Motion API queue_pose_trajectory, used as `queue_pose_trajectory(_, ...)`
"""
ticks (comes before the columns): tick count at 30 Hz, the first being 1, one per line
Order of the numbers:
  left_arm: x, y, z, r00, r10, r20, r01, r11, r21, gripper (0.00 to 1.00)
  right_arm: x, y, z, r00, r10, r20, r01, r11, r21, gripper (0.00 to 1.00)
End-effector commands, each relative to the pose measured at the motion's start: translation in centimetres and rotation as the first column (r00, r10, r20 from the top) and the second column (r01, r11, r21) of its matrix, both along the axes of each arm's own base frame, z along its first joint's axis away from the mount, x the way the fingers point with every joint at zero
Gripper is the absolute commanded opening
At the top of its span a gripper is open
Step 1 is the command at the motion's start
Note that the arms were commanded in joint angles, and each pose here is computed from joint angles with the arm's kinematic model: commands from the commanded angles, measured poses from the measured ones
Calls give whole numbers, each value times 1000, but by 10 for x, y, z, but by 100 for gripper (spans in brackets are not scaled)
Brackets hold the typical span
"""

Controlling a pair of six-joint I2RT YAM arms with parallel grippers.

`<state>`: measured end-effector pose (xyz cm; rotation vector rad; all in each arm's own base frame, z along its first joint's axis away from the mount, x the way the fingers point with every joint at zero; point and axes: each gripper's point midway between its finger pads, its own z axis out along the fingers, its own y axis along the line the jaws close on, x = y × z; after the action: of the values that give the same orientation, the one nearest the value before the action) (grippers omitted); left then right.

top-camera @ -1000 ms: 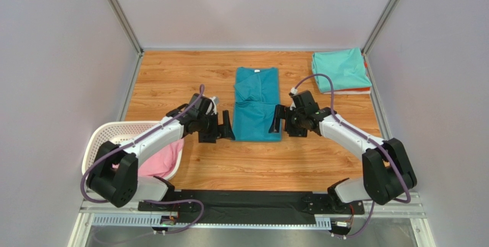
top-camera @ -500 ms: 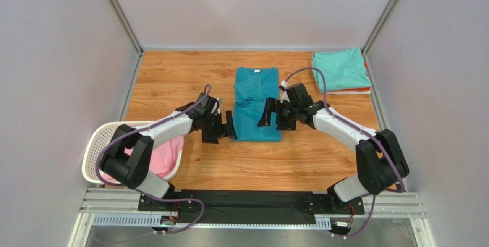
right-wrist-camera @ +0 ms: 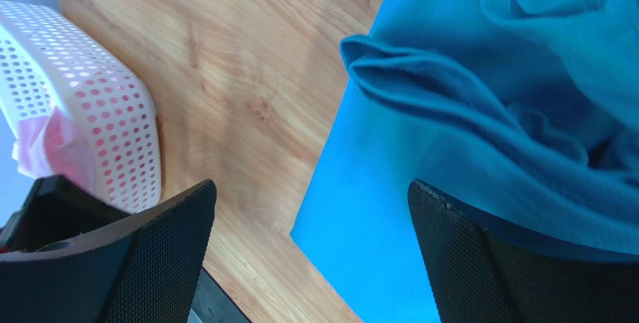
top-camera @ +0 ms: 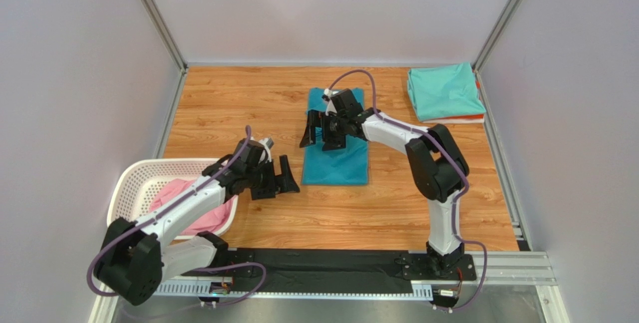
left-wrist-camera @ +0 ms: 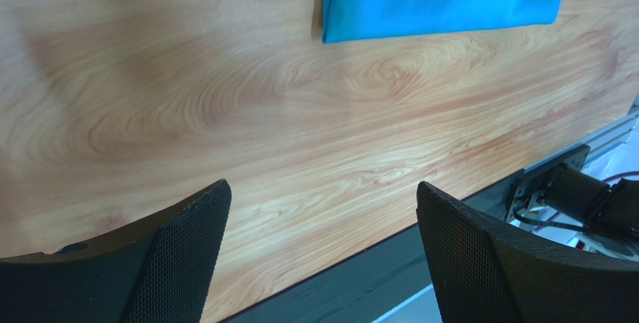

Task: Fold and stack the t-shirts
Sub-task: Fold the tshirt

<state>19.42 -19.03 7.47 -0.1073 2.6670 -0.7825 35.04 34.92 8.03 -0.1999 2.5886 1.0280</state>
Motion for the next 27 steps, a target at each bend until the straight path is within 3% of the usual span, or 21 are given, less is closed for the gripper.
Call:
queue_pose_trajectory(1, -8, 9, 5, 999, 36, 20, -36, 999, 1, 100, 16, 28, 11, 999, 27, 35, -29, 998, 47, 100)
queue_pose_trajectory(15, -21, 28, 2, 998, 58, 39, -60, 997, 55, 100, 81, 43, -14, 990, -7, 142, 15, 998, -57, 100)
queue_pose_trajectory(22, -21, 28, 2, 998, 62, 32, -64, 996, 62, 100, 87, 44, -39, 993, 32, 109, -22, 995, -94, 100)
queue_pose_trajectory(27, -18, 27, 5, 998, 61, 33, -63, 996, 64, 100, 84, 52, -13, 987, 87, 136, -81, 996, -49, 100)
